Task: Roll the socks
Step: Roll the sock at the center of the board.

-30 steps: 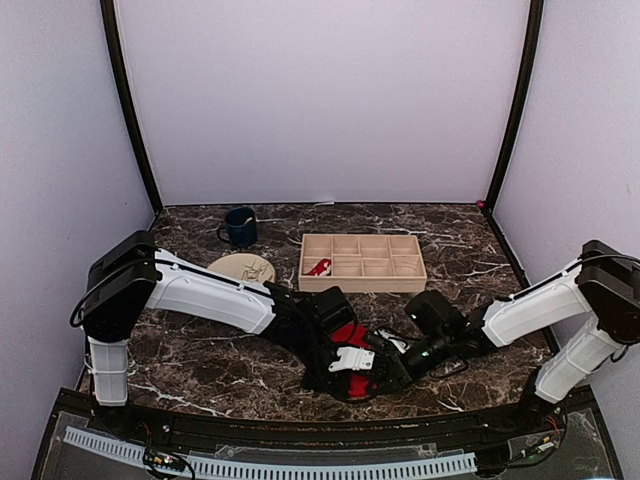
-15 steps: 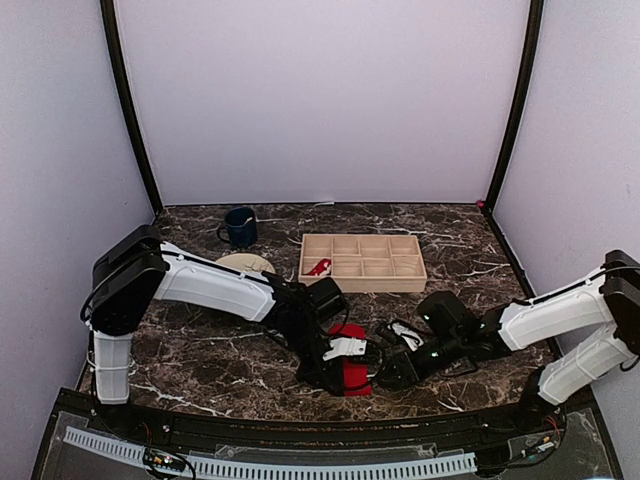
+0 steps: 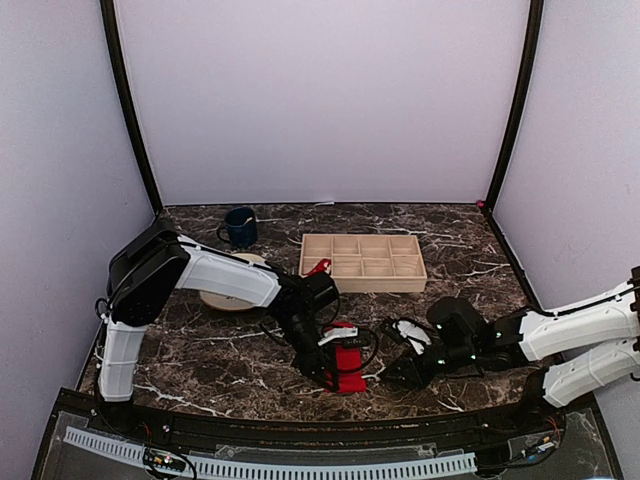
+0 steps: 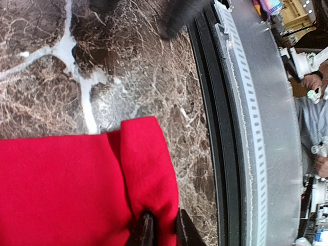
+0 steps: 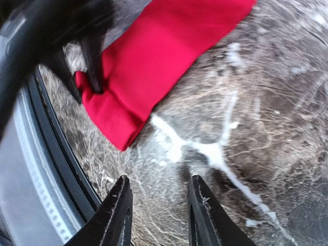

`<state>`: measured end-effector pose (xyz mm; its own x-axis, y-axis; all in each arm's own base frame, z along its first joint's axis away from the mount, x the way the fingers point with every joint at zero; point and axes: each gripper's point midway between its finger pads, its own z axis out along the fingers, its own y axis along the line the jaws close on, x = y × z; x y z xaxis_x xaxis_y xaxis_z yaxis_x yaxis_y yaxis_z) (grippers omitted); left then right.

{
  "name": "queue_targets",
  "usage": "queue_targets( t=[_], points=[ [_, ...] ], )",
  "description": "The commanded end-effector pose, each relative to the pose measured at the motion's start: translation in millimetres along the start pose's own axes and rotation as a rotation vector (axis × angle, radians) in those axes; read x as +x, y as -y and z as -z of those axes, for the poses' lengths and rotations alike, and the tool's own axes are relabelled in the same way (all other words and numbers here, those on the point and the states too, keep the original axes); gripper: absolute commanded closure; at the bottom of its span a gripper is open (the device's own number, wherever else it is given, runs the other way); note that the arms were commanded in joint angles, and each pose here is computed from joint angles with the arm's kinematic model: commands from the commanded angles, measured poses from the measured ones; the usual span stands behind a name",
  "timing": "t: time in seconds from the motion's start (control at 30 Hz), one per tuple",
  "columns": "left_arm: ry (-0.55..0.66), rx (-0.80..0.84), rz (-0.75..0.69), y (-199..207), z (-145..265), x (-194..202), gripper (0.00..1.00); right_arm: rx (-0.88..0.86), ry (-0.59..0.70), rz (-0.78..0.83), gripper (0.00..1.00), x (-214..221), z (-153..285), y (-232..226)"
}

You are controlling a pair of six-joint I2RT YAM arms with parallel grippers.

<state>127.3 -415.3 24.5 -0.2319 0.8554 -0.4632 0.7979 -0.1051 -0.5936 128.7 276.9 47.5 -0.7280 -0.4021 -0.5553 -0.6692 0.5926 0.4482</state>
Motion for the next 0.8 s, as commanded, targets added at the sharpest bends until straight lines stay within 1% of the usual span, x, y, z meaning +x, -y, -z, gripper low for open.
queue_targets(
  t=[0.0,0.13,0.43,0.67,0.77],
  points=[
    [-0.087,0.060,0.166,-4,-7,35,0.83,0.076,0.037,0.170,0.65,-6,-3,-10],
    [-0.071,0.095,0.199,-5,-6,36,0.83,0.106,0.022,0.280,0.65,-7,-11,-25],
    [-0.031,0.137,0.221,-5,-1,35,0.83,0.140,0.015,0.487,0.65,-19,-32,-52],
    [-0.015,0.146,0.226,-6,-2,36,0.83,0.142,-0.028,0.574,0.64,-18,-48,-56],
    [-0.011,0.151,0.231,-6,-1,37,0.83,0.136,-0.042,0.596,0.62,-17,-52,-57]
  ],
)
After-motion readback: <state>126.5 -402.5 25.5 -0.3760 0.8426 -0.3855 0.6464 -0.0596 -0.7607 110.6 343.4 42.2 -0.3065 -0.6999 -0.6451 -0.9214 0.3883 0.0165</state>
